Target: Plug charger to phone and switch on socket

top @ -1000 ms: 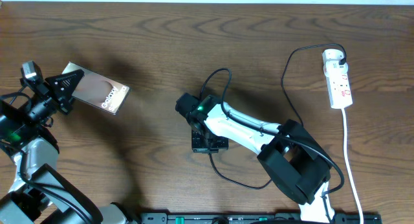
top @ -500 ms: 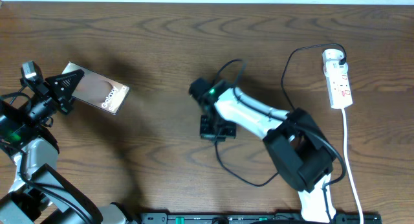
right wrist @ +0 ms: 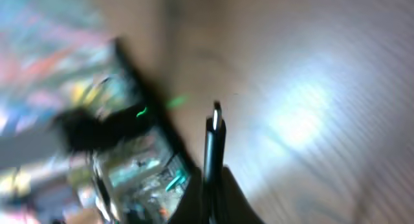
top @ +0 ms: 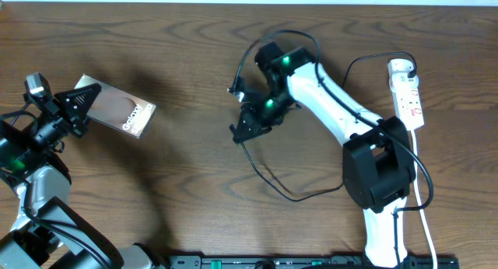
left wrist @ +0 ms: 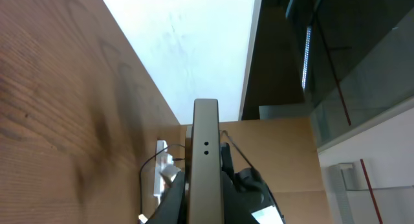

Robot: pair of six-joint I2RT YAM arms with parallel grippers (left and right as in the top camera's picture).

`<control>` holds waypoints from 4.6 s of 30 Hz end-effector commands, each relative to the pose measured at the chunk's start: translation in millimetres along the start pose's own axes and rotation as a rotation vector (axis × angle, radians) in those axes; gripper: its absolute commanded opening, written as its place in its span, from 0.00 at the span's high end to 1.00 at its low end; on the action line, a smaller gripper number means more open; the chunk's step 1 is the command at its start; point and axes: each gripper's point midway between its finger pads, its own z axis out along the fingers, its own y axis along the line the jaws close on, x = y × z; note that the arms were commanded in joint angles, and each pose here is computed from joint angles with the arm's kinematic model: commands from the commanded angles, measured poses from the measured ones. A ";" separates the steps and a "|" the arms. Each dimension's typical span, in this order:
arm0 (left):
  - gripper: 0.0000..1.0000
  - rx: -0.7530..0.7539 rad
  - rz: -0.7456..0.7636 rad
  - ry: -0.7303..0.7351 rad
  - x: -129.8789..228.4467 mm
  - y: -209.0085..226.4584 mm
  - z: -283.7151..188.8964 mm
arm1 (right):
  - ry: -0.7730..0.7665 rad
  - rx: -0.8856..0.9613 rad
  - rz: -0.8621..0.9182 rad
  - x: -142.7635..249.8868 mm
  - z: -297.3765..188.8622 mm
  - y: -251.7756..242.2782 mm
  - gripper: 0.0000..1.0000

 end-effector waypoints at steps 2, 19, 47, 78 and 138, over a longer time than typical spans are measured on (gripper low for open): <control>0.93 0.013 0.067 0.071 11.1 -14.4 13.6 | -0.073 -0.244 -0.484 5.3 -10.2 50.7 0.99; 0.93 0.055 0.170 0.281 61.7 -19.4 69.8 | -0.120 -0.438 -0.733 27.2 -3.0 102.9 0.99; 0.93 0.114 0.317 0.379 91.4 -38.8 92.4 | -0.107 -0.446 -0.574 16.4 1.2 103.7 0.99; 0.93 0.117 0.320 0.377 91.8 -43.4 92.0 | -0.117 -0.484 -0.527 10.9 4.1 112.6 0.99; 0.93 0.128 0.344 0.376 93.3 -53.4 90.8 | -0.140 -0.484 -0.530 4.3 10.1 91.8 0.99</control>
